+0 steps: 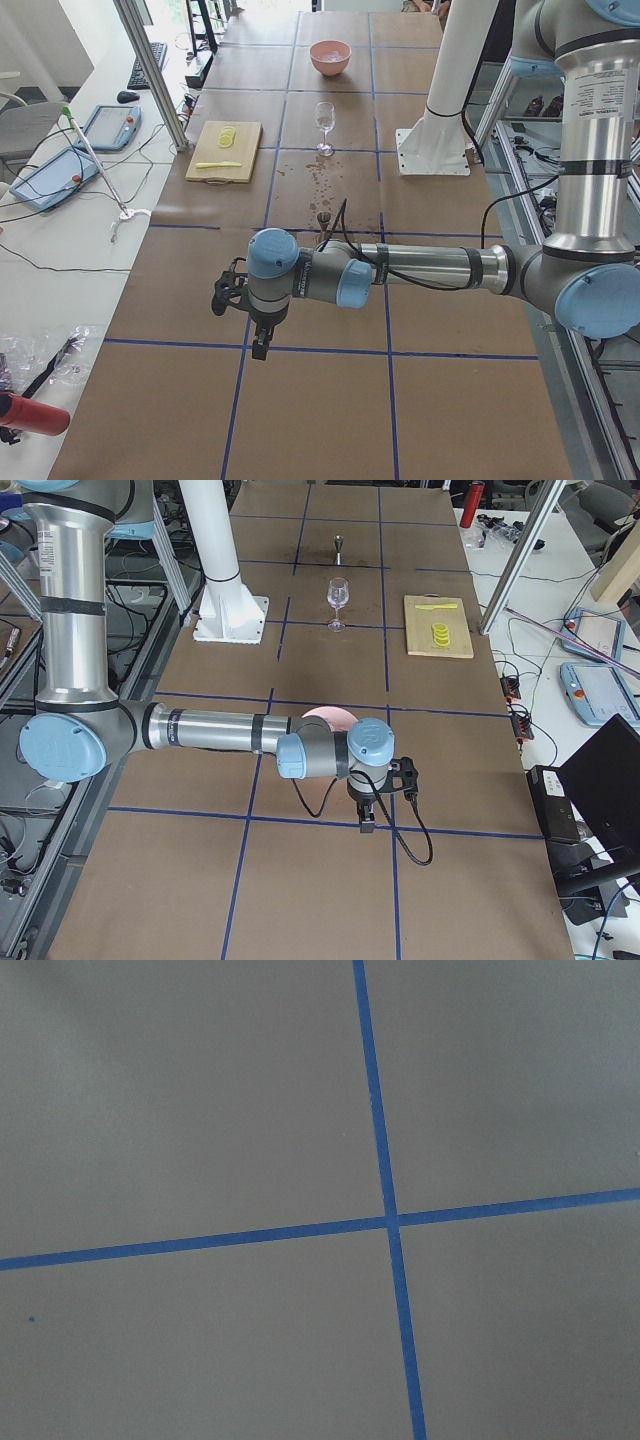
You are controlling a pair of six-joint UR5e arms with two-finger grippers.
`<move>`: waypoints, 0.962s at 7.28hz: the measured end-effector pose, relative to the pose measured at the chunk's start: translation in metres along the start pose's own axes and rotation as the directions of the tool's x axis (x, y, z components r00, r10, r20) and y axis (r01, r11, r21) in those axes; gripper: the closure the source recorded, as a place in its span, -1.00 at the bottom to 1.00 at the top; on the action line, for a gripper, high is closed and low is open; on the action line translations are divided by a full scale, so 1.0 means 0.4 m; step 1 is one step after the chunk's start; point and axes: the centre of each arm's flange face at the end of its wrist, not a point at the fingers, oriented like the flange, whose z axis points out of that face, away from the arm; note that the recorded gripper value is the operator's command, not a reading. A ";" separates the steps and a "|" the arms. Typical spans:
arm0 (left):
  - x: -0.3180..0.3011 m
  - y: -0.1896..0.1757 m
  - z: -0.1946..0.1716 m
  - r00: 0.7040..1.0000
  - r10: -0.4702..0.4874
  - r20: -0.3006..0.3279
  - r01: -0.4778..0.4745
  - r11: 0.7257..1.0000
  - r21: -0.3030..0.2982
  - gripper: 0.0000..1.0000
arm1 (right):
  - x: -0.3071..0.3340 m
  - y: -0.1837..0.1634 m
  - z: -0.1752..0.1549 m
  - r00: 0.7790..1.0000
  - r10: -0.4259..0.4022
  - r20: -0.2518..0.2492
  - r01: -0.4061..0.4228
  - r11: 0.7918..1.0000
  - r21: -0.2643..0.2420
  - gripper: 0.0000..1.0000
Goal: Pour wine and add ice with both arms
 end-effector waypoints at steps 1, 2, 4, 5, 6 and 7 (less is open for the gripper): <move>-0.004 0.007 0.005 1.000 -0.012 0.001 0.012 1.000 -0.013 -1.00 | 0.000 -0.001 -0.001 1.000 0.000 -0.001 0.000 1.000 0.001 -1.00; -0.005 0.010 0.008 0.999 -0.032 0.001 0.032 0.999 -0.036 -1.00 | 0.000 -0.001 -0.001 1.000 0.001 -0.001 -0.001 1.000 0.001 -1.00; 0.000 0.004 0.006 0.999 -0.054 0.001 0.054 0.996 -0.065 -1.00 | -0.001 -0.002 -0.002 1.000 -0.001 -0.001 0.001 1.000 0.002 -1.00; 0.001 0.001 0.006 0.998 -0.055 0.001 0.055 0.996 -0.067 -1.00 | -0.003 -0.002 -0.004 1.000 -0.002 -0.001 0.002 1.000 0.003 -1.00; 0.003 -0.001 0.006 0.999 -0.054 0.000 0.054 0.996 -0.067 -1.00 | -0.004 -0.003 -0.005 1.000 -0.003 0.000 0.003 1.000 0.004 -1.00; 0.004 -0.002 0.006 0.999 -0.053 -0.001 0.053 0.996 -0.067 -1.00 | -0.004 -0.003 -0.005 1.000 -0.003 0.000 0.003 1.000 0.004 -1.00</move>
